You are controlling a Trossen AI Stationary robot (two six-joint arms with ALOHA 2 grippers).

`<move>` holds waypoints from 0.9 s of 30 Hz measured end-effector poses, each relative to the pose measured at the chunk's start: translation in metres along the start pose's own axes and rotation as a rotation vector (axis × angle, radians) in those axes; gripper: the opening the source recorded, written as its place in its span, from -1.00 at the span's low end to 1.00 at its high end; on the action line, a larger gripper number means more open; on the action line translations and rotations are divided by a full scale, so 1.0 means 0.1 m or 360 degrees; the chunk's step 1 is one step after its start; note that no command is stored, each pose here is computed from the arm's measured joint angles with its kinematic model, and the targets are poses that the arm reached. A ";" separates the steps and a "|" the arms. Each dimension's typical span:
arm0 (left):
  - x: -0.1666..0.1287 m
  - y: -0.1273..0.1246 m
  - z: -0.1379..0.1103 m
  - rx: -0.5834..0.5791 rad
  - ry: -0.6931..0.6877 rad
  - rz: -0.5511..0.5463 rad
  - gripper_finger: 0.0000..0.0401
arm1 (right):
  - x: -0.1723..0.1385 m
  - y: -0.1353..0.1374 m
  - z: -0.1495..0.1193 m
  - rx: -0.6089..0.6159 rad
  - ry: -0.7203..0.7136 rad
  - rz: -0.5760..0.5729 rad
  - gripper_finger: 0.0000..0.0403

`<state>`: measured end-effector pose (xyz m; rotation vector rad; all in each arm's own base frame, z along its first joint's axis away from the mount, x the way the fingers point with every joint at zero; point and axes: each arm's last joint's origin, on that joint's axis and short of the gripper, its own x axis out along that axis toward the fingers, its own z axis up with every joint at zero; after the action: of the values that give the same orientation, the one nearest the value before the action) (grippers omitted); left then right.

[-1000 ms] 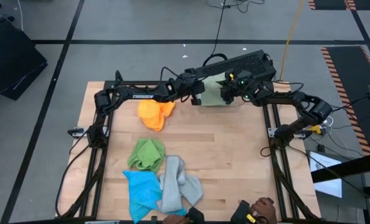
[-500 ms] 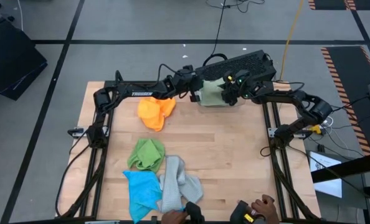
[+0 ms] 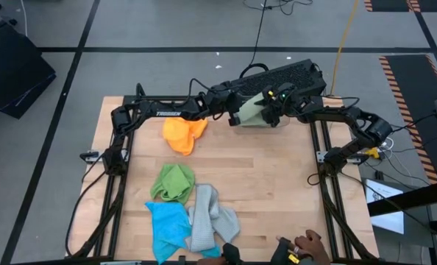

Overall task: Fold microfiber towels
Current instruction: Put the folded light green microfiber towel into the transparent bin

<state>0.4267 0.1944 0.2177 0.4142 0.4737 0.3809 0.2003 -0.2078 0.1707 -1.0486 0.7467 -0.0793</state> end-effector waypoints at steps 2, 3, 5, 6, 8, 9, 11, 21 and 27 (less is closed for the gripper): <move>0.00 0.03 -0.02 -0.0070 -0.0014 -0.0045 -0.74 | 0.00 0.00 -0.01 0.0066 -0.0024 0.0008 -0.34; 0.00 0.04 -0.03 -0.0102 -0.0021 -0.0067 -0.74 | 0.00 0.00 -0.01 0.0099 -0.0030 0.0007 -0.31; 0.00 0.07 -0.04 -0.0169 -0.0033 -0.0095 -0.74 | -0.01 -0.01 -0.01 0.0173 -0.0033 0.0000 -0.25; 0.01 0.09 -0.05 -0.0197 -0.0035 -0.0098 -0.74 | -0.01 -0.02 -0.01 0.0233 -0.0044 0.0002 -0.23; 0.01 0.11 -0.07 -0.0243 -0.0030 -0.0093 -0.74 | -0.02 -0.08 -0.01 0.0358 -0.0090 -0.0006 -0.18; 0.01 0.12 -0.07 -0.0260 -0.0027 -0.0092 -0.74 | -0.02 -0.10 -0.01 0.0424 -0.0121 -0.0009 -0.15; 0.01 0.14 -0.08 -0.0291 -0.0029 -0.0102 -0.74 | -0.03 -0.14 0.00 0.0553 -0.0173 0.0004 -0.12; 0.01 0.12 -0.07 -0.0358 -0.0072 -0.0212 -0.74 | -0.05 -0.15 0.00 0.0951 -0.0086 0.0248 -0.08; 0.00 0.12 -0.07 -0.0374 -0.0073 -0.0213 -0.74 | -0.06 -0.18 0.02 0.1203 -0.0116 0.0347 -0.08</move>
<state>0.4203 0.2069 0.2172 0.1621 0.4041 0.2929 0.2019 -0.2131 0.1895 -0.2478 0.6772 -0.1225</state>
